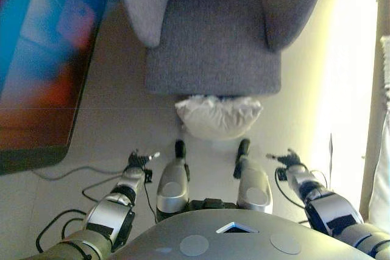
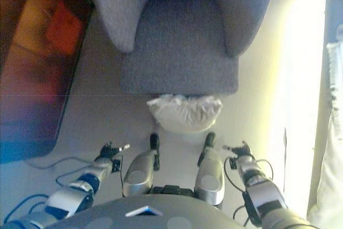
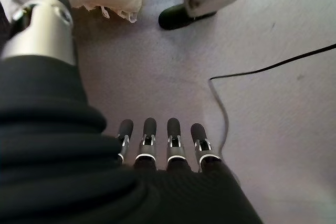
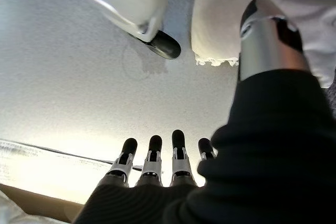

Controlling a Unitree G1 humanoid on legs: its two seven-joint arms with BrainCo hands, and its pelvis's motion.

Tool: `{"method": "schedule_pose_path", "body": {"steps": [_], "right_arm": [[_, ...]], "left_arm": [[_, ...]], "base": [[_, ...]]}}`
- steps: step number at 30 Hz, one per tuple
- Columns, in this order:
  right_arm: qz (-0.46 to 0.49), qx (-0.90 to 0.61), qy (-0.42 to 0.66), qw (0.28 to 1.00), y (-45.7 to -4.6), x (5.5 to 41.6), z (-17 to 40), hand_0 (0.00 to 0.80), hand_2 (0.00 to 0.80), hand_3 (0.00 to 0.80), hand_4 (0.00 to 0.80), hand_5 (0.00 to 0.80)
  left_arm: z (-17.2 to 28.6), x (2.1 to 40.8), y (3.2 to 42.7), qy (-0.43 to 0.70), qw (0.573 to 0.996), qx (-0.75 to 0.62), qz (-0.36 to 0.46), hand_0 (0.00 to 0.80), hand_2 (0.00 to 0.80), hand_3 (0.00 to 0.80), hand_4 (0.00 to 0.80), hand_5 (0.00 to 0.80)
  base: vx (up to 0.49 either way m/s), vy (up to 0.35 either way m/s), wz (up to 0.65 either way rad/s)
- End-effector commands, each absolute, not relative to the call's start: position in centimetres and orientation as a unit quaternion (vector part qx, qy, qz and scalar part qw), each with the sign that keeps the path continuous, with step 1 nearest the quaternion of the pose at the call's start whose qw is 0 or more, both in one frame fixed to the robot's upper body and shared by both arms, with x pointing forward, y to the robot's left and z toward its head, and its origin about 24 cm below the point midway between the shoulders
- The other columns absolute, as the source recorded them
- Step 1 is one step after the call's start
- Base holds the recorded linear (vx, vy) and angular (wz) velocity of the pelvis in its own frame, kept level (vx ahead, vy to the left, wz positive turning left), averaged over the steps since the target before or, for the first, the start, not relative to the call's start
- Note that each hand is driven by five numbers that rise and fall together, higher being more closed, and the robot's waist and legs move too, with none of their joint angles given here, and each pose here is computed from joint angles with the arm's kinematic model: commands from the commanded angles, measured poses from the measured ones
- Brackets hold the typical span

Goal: Pick up the cushion and take it to the sofa

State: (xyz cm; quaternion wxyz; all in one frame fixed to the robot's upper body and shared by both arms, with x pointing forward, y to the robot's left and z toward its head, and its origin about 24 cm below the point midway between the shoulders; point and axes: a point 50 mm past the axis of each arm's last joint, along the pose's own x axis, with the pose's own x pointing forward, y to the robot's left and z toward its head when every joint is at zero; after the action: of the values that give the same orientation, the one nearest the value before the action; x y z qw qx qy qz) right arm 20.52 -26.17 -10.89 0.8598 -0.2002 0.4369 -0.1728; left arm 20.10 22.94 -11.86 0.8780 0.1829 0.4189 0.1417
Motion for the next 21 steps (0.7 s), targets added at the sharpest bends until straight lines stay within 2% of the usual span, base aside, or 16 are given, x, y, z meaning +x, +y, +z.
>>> {"method": "schedule_pose_path", "body": {"steps": [1,12,21], "right_arm": [[-0.192,-0.209,0.355,0.891,-25.6,23.9,-8.6,0.000,0.000,0.000,0.000,0.000],[-0.232,-0.258,0.174,0.922,-25.9,32.7,0.8,0.000,0.000,0.000,0.000,0.000],[-0.263,-0.251,0.025,0.931,-24.8,36.7,8.4,0.000,0.000,0.000,0.000,0.000]], "left_arm": [[-9.5,23.0,24.1,0.349,0.898,0.188,0.190,0.000,0.000,0.000,0.000,0.000],[0.0,32.5,22.7,0.140,0.950,0.155,0.232,0.000,0.000,0.000,0.000,0.000],[5.5,35.7,21.3,0.018,0.962,0.099,0.253,0.000,0.000,0.000,0.000,0.000]], "base": [[-0.080,0.018,-0.03],[-0.062,-0.007,-0.05],[0.002,-0.001,-0.01]]}}
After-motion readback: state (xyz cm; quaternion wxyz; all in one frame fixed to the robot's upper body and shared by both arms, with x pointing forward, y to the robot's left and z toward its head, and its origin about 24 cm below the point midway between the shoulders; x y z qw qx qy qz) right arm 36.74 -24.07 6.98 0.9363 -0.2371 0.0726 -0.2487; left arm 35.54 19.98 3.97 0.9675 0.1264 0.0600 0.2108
